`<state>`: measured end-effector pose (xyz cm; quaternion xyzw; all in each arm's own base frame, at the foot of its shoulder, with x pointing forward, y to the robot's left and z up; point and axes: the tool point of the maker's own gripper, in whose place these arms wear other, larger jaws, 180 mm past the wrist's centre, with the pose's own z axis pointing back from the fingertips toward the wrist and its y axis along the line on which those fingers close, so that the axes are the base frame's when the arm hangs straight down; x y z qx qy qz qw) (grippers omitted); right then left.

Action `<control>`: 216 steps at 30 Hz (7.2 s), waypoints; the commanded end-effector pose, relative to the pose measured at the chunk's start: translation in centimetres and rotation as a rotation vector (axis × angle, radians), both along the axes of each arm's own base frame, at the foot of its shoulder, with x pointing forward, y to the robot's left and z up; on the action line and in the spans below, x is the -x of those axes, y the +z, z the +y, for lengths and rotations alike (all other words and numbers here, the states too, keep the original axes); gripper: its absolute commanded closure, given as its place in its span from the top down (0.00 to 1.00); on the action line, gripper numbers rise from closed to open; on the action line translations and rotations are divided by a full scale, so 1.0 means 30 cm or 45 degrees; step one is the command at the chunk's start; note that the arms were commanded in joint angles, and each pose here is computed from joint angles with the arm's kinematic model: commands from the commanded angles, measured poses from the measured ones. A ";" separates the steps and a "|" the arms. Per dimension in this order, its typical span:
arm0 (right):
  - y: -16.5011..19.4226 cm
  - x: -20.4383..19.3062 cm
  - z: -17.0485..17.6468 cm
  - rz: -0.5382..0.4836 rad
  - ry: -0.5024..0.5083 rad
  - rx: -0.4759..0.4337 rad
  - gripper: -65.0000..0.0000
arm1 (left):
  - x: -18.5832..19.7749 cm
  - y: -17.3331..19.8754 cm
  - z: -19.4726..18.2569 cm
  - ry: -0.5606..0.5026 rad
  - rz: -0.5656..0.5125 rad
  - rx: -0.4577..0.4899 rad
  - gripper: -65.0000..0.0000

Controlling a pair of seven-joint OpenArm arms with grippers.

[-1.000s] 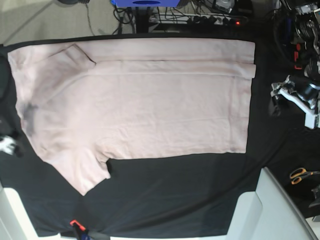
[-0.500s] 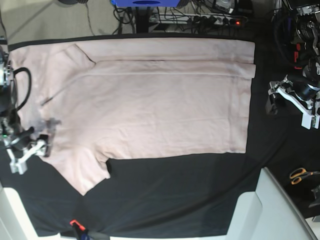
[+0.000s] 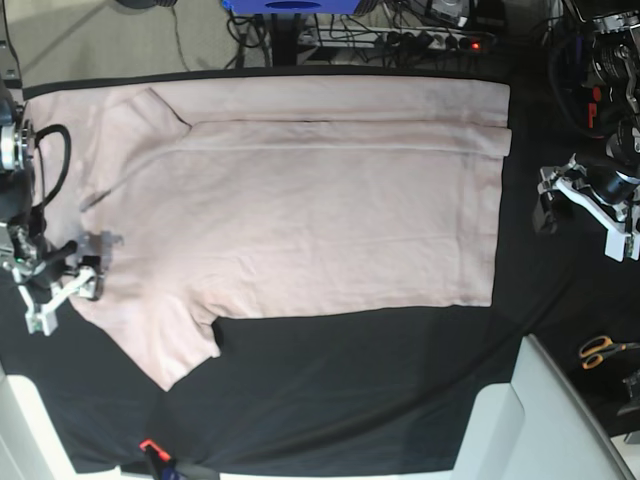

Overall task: Fold the T-shirt properly
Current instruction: 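Grasp the hem corners with the right and left grippers, then lift the hem with both grippers and fold it toward the folded shoulder edge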

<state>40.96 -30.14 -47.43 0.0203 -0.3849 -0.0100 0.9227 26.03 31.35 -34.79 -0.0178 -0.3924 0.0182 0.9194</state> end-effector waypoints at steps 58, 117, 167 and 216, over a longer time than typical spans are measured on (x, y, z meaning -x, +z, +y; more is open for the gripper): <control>0.011 -0.009 -0.021 -0.054 -0.040 0.064 0.00 | -0.519 -0.385 -0.113 0.173 0.229 0.239 0.78; 0.128 -0.018 0.018 -0.287 0.010 0.075 0.00 | -0.447 -0.194 -0.205 -0.011 -0.004 0.034 0.00; 0.346 0.094 0.083 -0.203 0.096 0.175 0.53 | 0.002 -0.183 -0.311 -0.095 0.135 -0.062 0.00; 0.063 -0.151 0.256 -0.072 0.231 0.090 0.00 | -0.102 -0.103 -0.282 -0.103 0.044 -0.109 0.00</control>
